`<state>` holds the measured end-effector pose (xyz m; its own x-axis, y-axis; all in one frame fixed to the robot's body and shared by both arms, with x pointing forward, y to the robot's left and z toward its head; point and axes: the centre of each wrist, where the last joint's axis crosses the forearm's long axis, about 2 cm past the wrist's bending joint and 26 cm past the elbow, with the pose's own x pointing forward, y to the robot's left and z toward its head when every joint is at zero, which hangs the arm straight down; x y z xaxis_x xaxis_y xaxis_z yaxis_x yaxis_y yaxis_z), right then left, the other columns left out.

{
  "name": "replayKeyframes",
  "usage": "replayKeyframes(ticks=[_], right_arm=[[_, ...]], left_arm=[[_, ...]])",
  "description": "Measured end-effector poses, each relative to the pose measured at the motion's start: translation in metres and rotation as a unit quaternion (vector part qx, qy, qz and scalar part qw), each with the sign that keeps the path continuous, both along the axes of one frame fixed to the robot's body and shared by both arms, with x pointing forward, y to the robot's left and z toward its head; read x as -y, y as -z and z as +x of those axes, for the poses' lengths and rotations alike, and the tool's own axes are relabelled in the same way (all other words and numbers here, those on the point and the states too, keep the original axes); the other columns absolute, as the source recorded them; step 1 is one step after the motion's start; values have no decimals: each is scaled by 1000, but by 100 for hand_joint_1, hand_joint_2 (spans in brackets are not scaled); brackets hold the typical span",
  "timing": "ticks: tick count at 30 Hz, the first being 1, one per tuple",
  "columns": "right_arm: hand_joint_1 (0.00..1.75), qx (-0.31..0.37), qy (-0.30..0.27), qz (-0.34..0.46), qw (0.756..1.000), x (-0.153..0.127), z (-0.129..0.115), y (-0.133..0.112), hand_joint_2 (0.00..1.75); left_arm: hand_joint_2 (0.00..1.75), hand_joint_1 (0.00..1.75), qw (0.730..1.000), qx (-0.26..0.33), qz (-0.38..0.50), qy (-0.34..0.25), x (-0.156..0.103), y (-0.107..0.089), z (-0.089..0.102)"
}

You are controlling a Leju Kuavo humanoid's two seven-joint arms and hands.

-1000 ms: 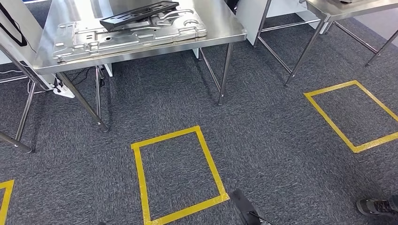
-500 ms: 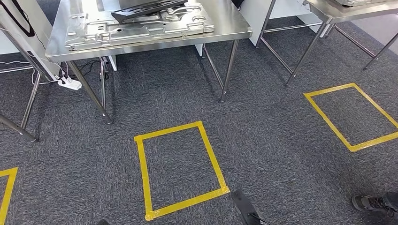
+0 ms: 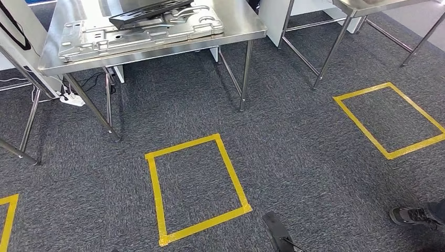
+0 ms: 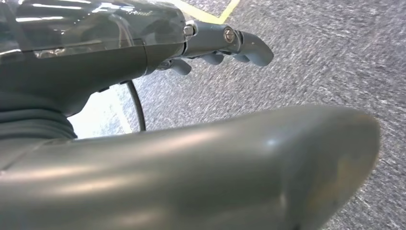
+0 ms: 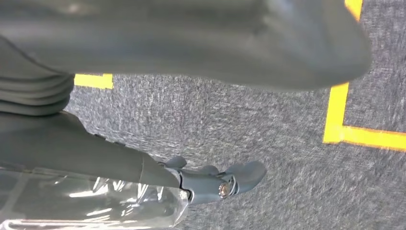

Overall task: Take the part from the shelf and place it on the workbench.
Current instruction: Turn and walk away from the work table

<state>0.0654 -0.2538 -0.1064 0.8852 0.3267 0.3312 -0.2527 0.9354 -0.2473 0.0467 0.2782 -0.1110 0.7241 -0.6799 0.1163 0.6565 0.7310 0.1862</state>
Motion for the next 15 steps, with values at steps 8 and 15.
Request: replayKeyframes(ticks=[8,15], right_arm=[[0,1,11,3,1000,0,-2,0,0],[0,0,9,2,1000,-1,-2,0,0]], left_arm=[[0,0,1000,-4,-2,3,1,0,-2],[175,0,1000,-4,-3,8,1,0,-2]])
